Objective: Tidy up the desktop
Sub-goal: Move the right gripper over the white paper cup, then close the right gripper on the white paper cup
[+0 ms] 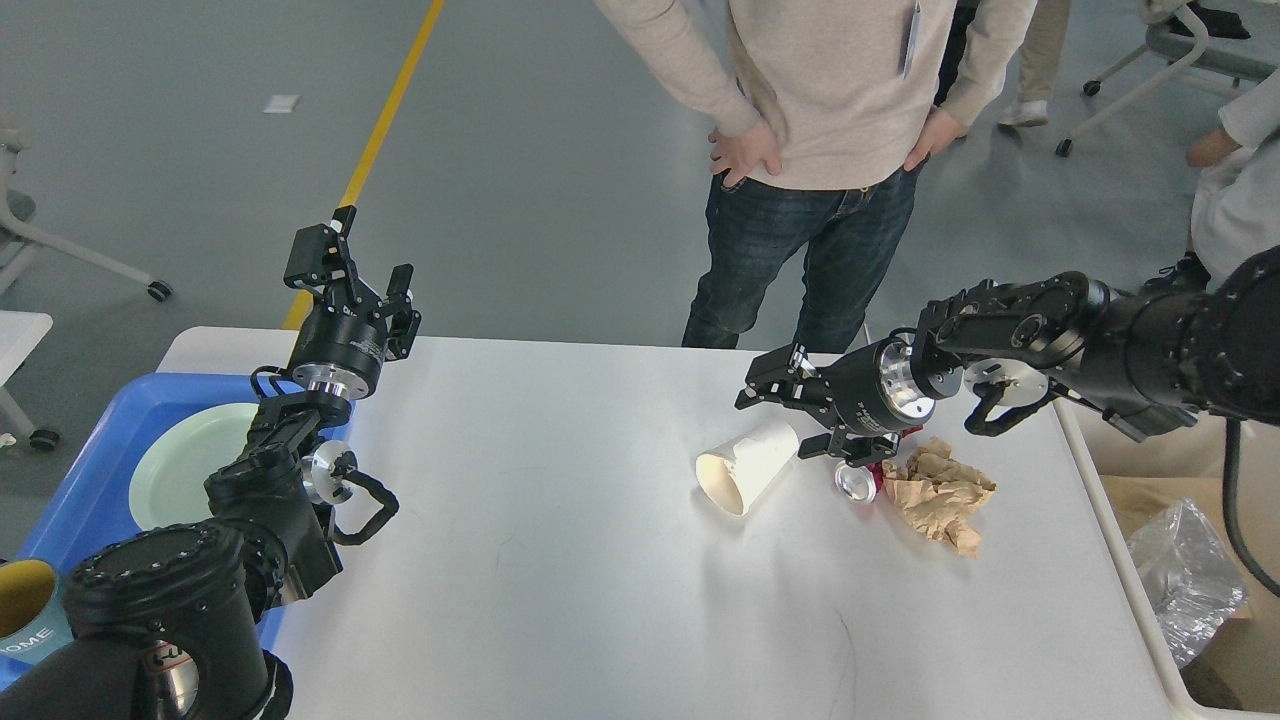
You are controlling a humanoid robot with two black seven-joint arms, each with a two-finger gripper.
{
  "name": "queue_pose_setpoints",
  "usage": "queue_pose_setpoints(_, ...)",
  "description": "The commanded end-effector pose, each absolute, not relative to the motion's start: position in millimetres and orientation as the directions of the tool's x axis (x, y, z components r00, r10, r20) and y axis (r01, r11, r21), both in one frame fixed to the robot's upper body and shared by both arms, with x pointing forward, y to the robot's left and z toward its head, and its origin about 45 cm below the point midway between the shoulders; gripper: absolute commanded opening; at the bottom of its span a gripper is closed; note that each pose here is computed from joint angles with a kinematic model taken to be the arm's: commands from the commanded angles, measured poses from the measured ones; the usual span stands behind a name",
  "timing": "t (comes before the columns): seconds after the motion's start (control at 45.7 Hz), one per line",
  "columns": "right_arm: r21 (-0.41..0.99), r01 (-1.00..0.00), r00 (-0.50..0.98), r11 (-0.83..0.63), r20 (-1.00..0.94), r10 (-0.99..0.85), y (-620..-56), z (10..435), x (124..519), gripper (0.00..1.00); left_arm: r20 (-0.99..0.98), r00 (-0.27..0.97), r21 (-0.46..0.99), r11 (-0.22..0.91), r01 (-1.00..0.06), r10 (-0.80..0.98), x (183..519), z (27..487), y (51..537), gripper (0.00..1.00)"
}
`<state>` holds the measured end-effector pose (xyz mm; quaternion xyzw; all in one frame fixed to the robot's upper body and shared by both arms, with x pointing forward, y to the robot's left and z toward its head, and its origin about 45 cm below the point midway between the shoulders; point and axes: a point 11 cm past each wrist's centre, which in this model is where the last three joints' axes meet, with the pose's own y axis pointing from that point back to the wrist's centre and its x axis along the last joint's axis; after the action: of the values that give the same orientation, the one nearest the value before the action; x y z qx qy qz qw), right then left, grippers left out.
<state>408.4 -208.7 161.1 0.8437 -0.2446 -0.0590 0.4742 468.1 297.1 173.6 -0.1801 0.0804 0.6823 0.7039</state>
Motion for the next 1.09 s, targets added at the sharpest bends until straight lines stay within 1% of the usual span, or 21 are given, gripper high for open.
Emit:
queue_pose_setpoints(0.0, 0.81, -0.456, 0.828, -0.369, 0.233, -0.511, -203.2, 139.1, 407.8, 0.95, -0.359, 0.056, -0.144, 0.005, -0.99, 0.932, 468.1, 173.5, 296.8, 0.97)
queue_pose_setpoints(0.066, 0.799, -0.479, 0.814, -0.364, 0.249, -0.524, -198.2, 130.8, 407.5, 0.96, -0.359, 0.056, -0.144, 0.005, -0.99, 0.932, 468.1, 173.5, 296.8, 0.96)
queue_pose_setpoints(0.175, 0.794, -0.48, 0.812, -0.373, 0.241, -0.532, -178.5, 116.0, 402.8, 0.95, -0.36, 0.056, -0.144, 0.003, -0.99, 0.931, 468.1, 173.6, 296.9, 0.97)
queue_pose_setpoints(0.306, 0.797, -0.512, 0.783, -0.321, 0.28, -0.555, -169.0, 93.9, 400.2, 0.95, -0.359, 0.056, -0.144, 0.005, -0.99, 0.932, 468.1, 173.5, 296.8, 0.96)
queue_pose_setpoints(0.569, 0.798, -0.566, 0.728, -0.207, 0.365, -0.581, -179.3, 71.3, 400.4, 0.95, -0.359, 0.056, -0.144, 0.005, -0.99, 0.932, 468.1, 173.5, 296.8, 0.97)
queue_pose_setpoints(0.788, 0.813, -0.551, 0.727, -0.19, 0.356, -0.587, -183.6, 58.8, 392.3, 0.96, -0.359, 0.056, -0.144, 0.005, -0.99, 0.932, 468.1, 173.5, 296.8, 0.97)
queue_pose_setpoints(0.985, 0.815, -0.543, 0.726, -0.204, 0.332, -0.603, -178.1, 55.1, 388.0, 0.96, -0.359, 0.056, -0.144, 0.005, -0.99, 0.932, 468.1, 173.5, 296.8, 0.96)
queue_pose_setpoints(1.072, 0.814, -0.539, 0.725, -0.214, 0.32, -0.61, -173.7, 53.8, 386.2, 0.94, -0.359, 0.056, -0.144, 0.005, -0.99, 0.932, 468.1, 173.5, 296.8, 0.97)
